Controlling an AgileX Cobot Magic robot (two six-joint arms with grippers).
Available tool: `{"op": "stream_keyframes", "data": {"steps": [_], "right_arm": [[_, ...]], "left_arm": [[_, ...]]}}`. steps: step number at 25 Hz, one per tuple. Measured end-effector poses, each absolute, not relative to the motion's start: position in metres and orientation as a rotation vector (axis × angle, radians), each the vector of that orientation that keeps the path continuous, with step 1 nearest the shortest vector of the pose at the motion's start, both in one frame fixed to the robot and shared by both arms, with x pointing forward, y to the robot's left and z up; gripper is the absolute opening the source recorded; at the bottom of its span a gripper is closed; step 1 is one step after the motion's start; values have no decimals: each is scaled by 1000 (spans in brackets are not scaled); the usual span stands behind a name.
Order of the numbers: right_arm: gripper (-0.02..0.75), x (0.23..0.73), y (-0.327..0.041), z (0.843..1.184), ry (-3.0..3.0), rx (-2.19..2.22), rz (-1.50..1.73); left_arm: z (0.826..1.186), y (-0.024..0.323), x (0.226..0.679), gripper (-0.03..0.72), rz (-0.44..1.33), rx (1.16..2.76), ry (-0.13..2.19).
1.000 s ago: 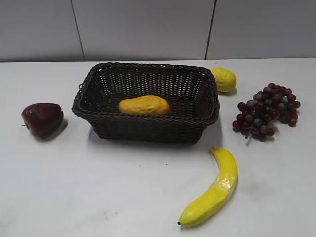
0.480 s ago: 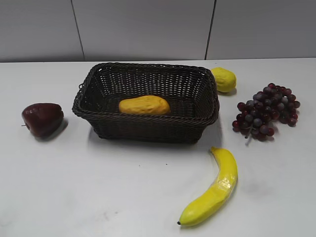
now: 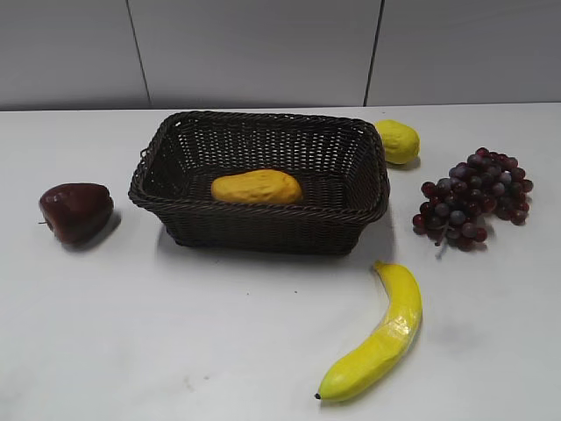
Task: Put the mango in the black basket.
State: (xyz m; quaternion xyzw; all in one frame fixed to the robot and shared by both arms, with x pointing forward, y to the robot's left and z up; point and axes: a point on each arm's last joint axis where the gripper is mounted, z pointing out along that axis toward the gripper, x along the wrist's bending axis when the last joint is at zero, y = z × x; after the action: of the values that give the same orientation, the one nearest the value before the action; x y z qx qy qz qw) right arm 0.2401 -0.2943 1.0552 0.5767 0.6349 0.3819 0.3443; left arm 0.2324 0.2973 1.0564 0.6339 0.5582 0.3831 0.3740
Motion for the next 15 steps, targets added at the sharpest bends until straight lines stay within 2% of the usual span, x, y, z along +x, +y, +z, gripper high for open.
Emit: {"op": "stream_keyframes", "data": {"steps": [15], "right_arm": [[590,233,-295,1055,1619,1468,1015]], "left_arm": [[1056,297,232,450,981,1623,1429]]}}
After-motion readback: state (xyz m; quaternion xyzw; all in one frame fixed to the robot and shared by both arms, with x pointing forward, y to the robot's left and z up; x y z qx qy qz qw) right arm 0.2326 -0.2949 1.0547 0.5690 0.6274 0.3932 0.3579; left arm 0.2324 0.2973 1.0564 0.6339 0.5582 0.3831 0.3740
